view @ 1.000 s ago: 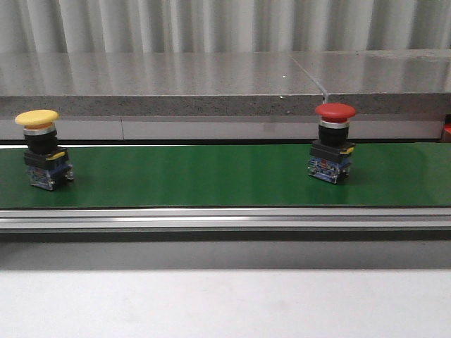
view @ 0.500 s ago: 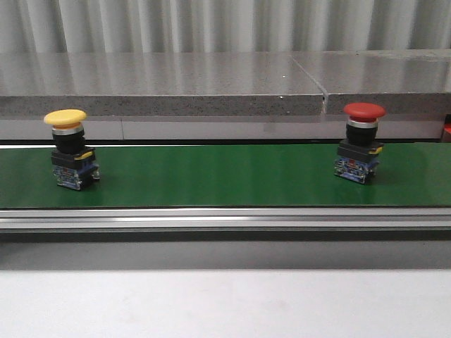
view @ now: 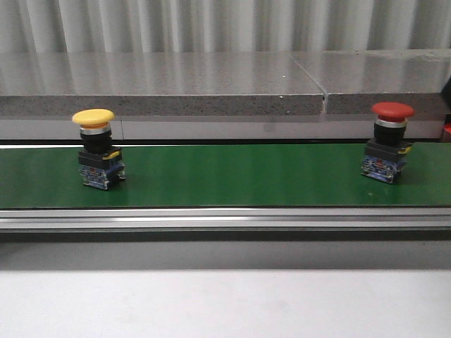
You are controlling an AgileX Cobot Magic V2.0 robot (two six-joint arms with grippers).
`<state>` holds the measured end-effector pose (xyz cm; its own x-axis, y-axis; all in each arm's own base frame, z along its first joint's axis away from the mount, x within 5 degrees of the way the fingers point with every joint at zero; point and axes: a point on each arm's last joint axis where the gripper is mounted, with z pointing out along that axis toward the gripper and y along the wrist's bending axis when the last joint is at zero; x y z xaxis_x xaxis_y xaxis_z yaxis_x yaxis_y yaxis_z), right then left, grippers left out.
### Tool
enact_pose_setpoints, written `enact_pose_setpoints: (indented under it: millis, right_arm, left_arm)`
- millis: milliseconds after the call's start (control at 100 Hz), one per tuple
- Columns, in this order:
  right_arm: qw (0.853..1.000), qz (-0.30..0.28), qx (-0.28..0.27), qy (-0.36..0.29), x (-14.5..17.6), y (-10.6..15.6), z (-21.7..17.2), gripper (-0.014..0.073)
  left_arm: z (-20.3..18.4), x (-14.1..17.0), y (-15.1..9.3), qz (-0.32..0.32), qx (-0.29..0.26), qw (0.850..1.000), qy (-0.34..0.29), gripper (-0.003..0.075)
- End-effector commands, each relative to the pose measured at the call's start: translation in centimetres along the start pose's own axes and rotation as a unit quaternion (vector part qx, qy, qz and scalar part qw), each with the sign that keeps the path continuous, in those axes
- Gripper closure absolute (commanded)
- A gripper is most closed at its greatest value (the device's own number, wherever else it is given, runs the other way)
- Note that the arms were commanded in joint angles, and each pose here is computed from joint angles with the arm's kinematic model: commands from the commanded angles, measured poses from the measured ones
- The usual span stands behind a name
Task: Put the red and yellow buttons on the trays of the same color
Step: 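Grasp the red button at the belt's end with the right gripper, then lower the red button into the red tray and release it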
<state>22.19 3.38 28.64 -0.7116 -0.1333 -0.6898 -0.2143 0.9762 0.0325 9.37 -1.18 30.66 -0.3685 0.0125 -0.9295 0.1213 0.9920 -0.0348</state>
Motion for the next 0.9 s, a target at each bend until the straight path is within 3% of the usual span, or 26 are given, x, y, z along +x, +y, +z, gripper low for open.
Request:
enact_pose_setpoints:
  millis: [0,170,310,400,530,600,740,890]
  right_arm:
    - [0.999,-0.010,0.000,-0.044,-2.6,0.2,0.8,-0.0035]
    - [1.000,-0.009,-0.002,-0.017,-4.0,0.0,4.0,-0.0032]
    - [1.000,-0.007,-0.002,0.004,-4.6,-0.2,6.1,0.0036]
    - [1.000,-0.007,-0.003,0.016,-4.8,-0.3,7.1,0.0167]
    - [1.000,-0.007,-0.006,0.022,-5.2,-0.3,7.0,0.0452]
    - [1.000,-0.006,-0.005,0.018,-6.0,-0.5,6.5,0.0530]
    - [1.000,0.012,0.011,0.004,-8.2,-2.3,4.9,0.0536]
    - [0.996,0.054,0.062,-0.036,-10.6,-6.8,2.2,0.0536]
  left_arm:
    - [-0.3,-1.4,0.0,-0.002,0.000,0.999,-0.048,0.0740]
    - [-0.3,-1.4,0.0,-0.001,0.000,0.999,-0.048,0.0740]
    - [-0.3,-1.4,0.0,0.000,0.000,0.999,-0.048,0.0740]
    - [-0.3,-1.4,0.0,-0.001,0.000,0.999,-0.048,0.0740]
    - [-0.3,-1.4,0.0,-0.001,0.000,0.999,-0.048,0.0740]
    - [-0.3,-1.4,0.0,-0.001,0.000,0.999,-0.048,0.0740]
    - [-0.3,-1.4,0.0,-0.001,0.000,0.999,-0.048,0.0740]
    - [-0.3,-1.4,0.0,-0.001,0.000,0.999,-0.048,0.0740]
